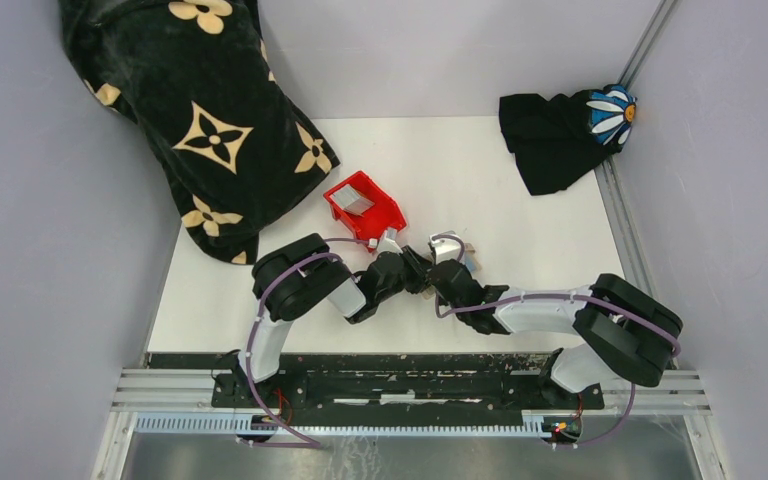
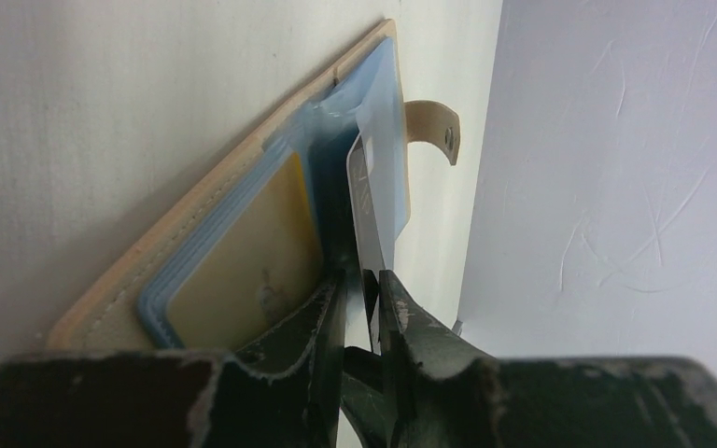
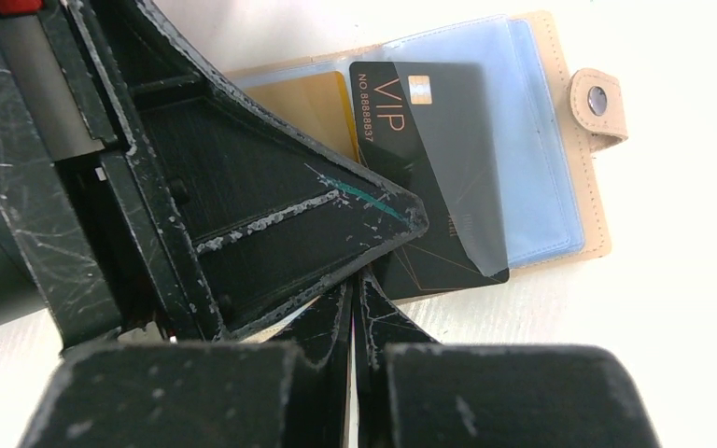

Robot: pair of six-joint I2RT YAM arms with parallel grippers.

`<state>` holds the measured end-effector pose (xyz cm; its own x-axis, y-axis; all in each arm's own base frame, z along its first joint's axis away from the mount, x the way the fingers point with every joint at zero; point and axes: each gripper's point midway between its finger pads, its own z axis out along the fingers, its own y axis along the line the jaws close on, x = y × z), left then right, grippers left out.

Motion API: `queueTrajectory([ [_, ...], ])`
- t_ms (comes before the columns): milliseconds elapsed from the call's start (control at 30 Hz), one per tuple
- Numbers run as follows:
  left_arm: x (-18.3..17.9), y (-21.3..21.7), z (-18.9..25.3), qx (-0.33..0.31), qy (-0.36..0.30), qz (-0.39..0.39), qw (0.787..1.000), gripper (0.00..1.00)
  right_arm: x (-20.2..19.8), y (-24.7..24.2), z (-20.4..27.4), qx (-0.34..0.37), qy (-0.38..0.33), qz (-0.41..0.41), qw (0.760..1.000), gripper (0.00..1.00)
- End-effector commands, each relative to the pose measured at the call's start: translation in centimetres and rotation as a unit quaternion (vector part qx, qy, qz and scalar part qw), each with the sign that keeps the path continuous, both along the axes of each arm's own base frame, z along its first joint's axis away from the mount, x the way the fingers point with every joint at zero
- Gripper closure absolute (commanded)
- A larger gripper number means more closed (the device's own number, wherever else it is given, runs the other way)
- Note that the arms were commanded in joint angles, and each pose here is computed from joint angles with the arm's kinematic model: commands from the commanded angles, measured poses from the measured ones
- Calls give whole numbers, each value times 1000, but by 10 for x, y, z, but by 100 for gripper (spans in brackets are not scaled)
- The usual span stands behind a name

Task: Put the credit cards into the card holder
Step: Insert the credit card into the card holder.

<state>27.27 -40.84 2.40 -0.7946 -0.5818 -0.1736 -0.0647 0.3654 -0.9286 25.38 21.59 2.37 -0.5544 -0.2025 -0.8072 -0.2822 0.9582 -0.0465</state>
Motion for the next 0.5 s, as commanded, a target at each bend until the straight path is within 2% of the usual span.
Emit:
queueTrajectory([
  [0, -15, 12, -34, 36, 45, -7, 998, 74, 5, 17, 26, 39, -15, 3, 999, 98],
  [467, -9, 12, -31, 31, 45, -2, 999, 79, -3, 3, 31, 27, -5, -17, 999, 98],
])
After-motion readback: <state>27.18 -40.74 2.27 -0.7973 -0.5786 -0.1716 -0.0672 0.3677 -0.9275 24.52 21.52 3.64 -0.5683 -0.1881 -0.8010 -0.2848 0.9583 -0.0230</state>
